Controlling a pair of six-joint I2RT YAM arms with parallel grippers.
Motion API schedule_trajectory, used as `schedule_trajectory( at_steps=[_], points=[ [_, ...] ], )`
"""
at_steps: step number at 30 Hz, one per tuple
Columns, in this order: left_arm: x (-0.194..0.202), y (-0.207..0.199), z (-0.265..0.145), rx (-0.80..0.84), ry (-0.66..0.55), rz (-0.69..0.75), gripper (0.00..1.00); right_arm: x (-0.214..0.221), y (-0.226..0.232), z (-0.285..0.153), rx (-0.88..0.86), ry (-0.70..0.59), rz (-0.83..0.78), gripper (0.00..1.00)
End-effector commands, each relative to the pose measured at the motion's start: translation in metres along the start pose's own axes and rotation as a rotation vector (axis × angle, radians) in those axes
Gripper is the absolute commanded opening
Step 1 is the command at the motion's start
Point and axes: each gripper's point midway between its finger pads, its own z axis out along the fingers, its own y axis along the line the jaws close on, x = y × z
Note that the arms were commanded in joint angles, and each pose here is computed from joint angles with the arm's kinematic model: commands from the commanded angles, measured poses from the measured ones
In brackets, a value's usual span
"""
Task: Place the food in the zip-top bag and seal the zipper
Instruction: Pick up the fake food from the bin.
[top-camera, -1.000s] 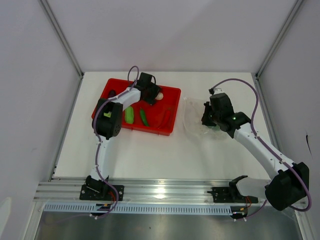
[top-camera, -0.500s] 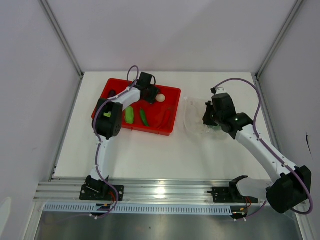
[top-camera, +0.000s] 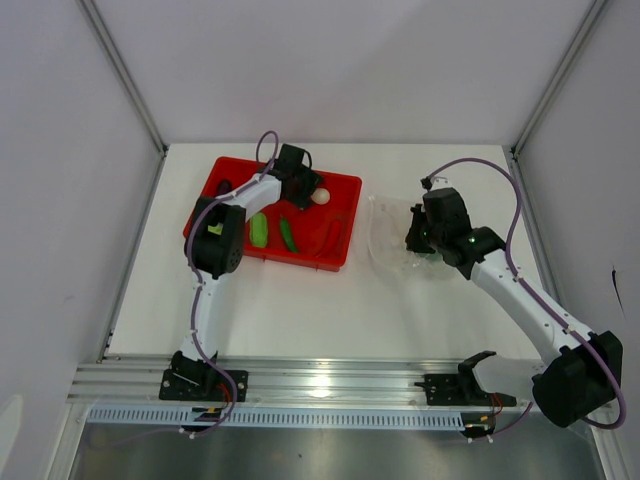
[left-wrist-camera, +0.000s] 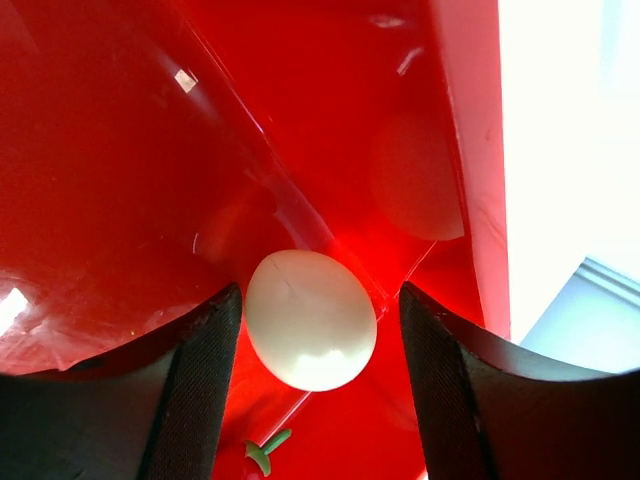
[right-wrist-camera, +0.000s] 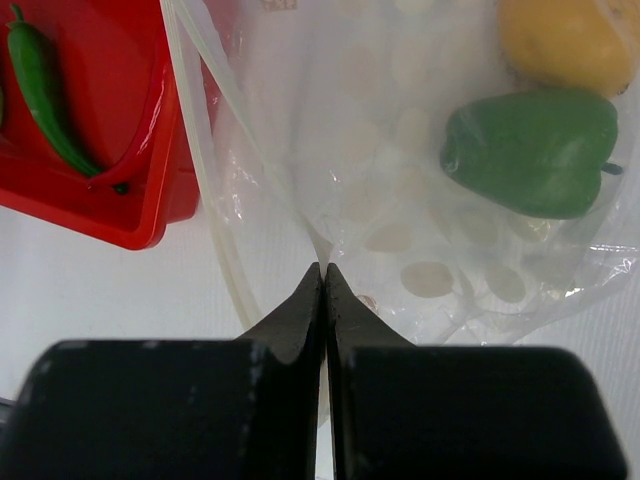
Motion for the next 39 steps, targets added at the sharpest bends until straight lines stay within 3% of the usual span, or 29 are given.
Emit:
schedule_trajectory(
  at_steps=[1,18,24,27,30,35,37,38,39],
  points=[
    [0.004,-0.017,0.0,0.052,0.019,0.039,0.68,-0.011,-0.001,-0.005,0.001,-0.05,0.009,0.0],
    [0.012,-0.024,0.0,0.064,0.02,0.07,0.6,-0.011,-0.002,-0.009,0.003,-0.057,0.011,0.0],
    [0.014,-0.026,0.0,0.079,0.029,0.079,0.39,-0.011,-0.003,-0.008,0.006,-0.055,0.008,0.0],
    [0.017,-0.021,0.001,0.078,0.04,0.087,0.24,-0.01,-0.002,-0.008,0.001,-0.051,0.009,0.0],
    [0.016,-0.026,-0.004,0.108,0.047,0.081,0.03,-0.01,-0.002,-0.008,-0.001,-0.05,0.01,0.0],
    [0.023,-0.007,-0.017,0.127,0.073,0.097,0.01,-0.009,-0.002,-0.007,0.009,-0.035,0.019,0.0],
    [0.02,-0.029,-0.043,0.221,0.058,0.134,0.01,-0.009,-0.002,-0.005,0.012,-0.028,0.021,0.0],
    [0.029,-0.006,-0.043,0.191,0.078,0.138,0.01,-0.008,-0.001,-0.004,0.011,-0.024,0.025,0.0],
    [0.029,-0.011,-0.053,0.224,0.075,0.152,0.01,-0.008,0.0,-0.003,0.006,-0.019,0.026,0.0]
  ],
)
